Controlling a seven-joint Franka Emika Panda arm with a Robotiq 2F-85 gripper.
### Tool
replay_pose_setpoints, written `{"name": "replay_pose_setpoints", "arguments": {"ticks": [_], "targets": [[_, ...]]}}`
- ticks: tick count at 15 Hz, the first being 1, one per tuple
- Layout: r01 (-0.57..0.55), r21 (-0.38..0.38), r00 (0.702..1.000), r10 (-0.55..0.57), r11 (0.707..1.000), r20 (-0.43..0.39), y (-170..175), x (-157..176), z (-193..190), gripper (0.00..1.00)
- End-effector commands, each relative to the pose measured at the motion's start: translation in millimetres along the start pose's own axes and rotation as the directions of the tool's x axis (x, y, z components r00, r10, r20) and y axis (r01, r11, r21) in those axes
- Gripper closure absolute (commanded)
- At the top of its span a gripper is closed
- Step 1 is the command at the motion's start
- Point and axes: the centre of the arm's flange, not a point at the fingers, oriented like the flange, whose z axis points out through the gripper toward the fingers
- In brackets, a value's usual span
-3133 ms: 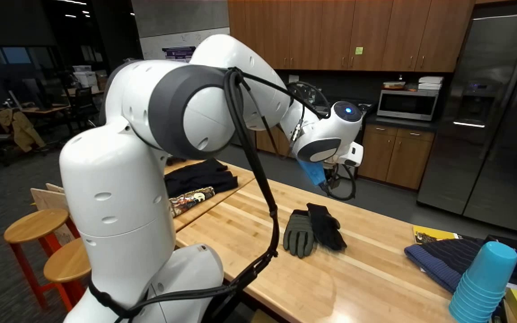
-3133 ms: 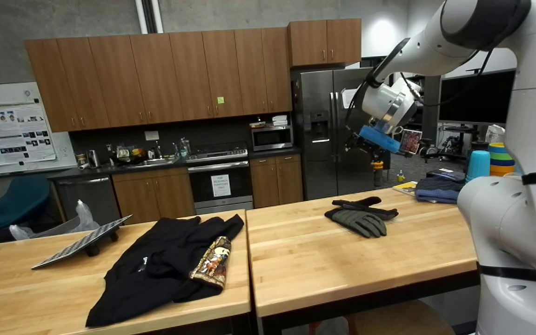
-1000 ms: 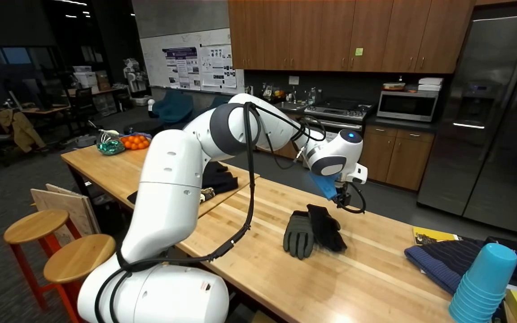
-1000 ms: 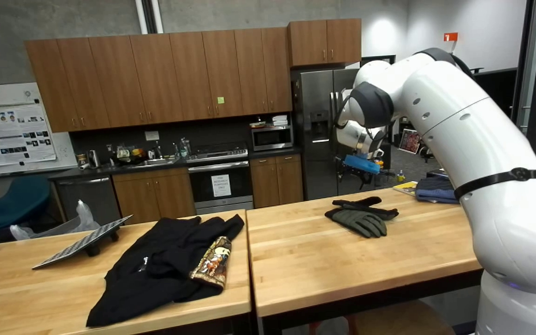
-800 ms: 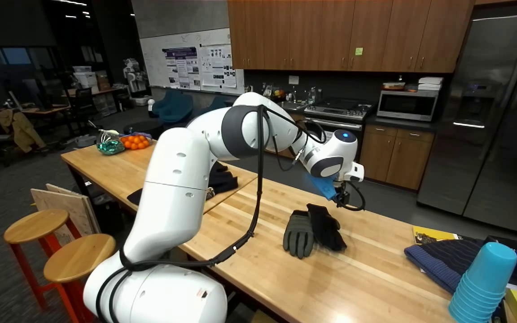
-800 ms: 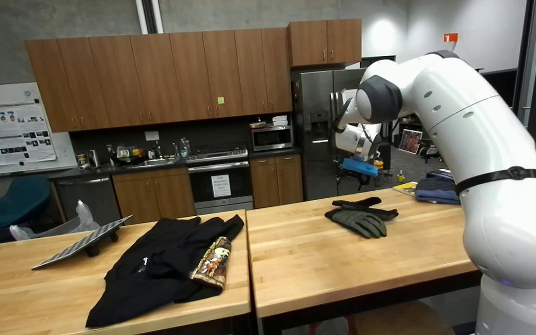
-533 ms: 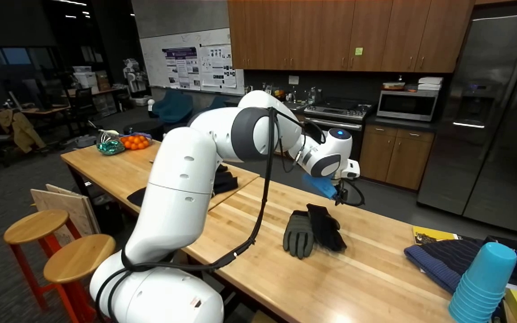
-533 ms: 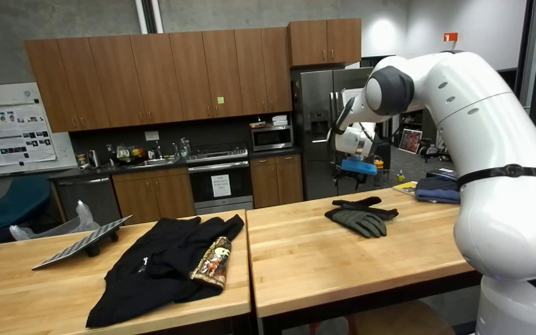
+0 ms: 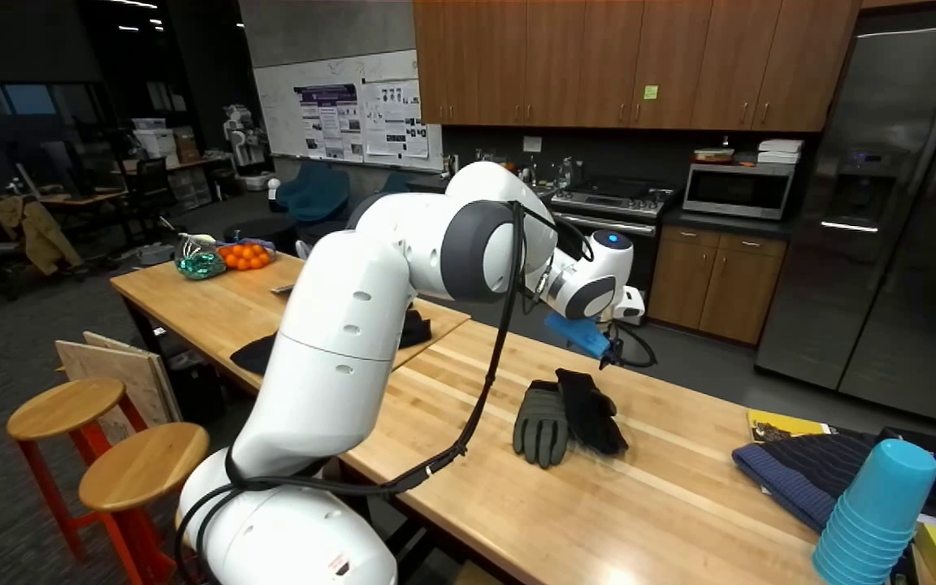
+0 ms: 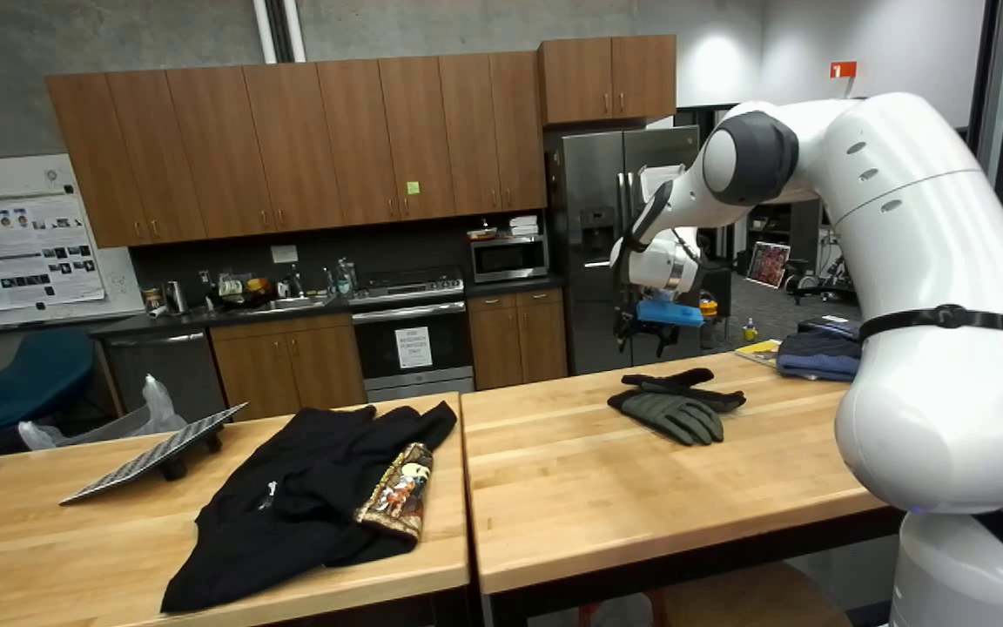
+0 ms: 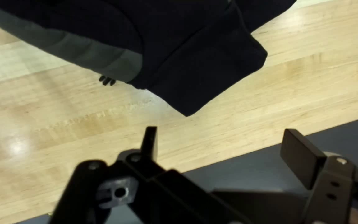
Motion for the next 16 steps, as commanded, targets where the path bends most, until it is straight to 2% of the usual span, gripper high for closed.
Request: {"name": "replay_pose_setpoints", "arguments": {"ticks": [1, 8, 12, 16], "targets": [[0.072, 0.036, 0.996, -0.074, 0.997, 0.048, -1, -6, -10, 0.00], [0.264, 0.042, 0.948, -0.268, 0.964, 0.171, -16, -16, -5, 0.00], [0.321, 0.009, 0.931, -0.318, 0.947, 0.178, -21, -17, -2, 0.00], [0.320, -0.003, 0.941, -0.318, 0.947, 0.118, -26, -9, 3, 0.00]]}}
